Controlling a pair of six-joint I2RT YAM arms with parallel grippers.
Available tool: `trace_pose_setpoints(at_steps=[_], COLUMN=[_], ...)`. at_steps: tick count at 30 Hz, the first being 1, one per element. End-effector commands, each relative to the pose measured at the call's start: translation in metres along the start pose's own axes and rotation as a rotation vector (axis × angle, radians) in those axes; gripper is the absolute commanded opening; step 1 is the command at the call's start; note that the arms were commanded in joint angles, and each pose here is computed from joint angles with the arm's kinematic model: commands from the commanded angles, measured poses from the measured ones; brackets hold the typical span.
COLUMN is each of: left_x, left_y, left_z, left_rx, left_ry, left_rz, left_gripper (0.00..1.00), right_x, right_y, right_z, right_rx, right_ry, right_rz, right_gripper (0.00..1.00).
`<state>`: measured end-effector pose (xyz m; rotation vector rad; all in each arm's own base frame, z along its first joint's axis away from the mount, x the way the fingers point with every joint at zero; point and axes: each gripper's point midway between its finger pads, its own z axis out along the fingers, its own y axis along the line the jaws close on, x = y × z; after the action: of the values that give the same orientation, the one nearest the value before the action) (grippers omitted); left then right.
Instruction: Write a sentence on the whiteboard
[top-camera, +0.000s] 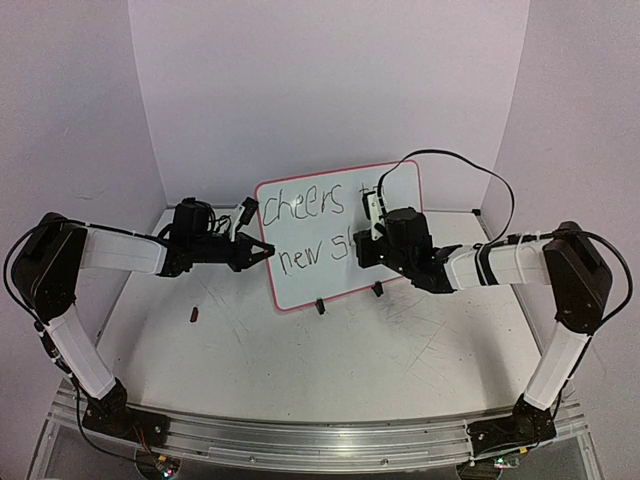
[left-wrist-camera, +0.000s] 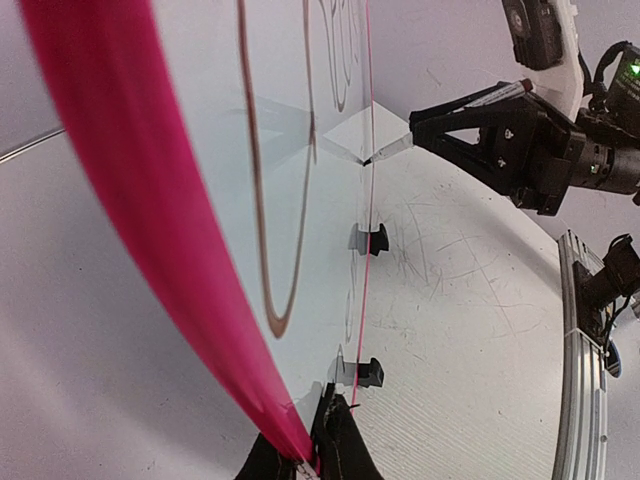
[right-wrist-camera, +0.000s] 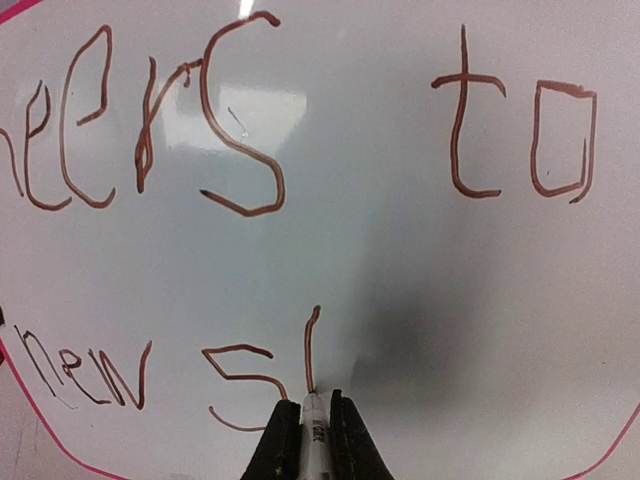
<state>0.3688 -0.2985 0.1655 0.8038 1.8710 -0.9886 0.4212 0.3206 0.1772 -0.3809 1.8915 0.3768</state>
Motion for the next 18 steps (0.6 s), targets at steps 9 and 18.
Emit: trace_pose_setpoints(at_steps=[9,18], left_x=[-0.014,-0.013], left_y=[0.03,0.03], left_z=[-0.003,-0.003], left_rx=[-0.149,-0.147], left_ry=[-0.024,-0.021], left_rz=[0.114,0.115], left_gripper=[0.0,0.0], right_x=[0.017,-0.011], right_y=[-0.008,-0.019], right_z=[0.003,-0.009], right_rx=[0.041,0.099], right_ry=[0.025,-0.034], right_rz=[0.009,-0.024], right_gripper=[0.0,0.0])
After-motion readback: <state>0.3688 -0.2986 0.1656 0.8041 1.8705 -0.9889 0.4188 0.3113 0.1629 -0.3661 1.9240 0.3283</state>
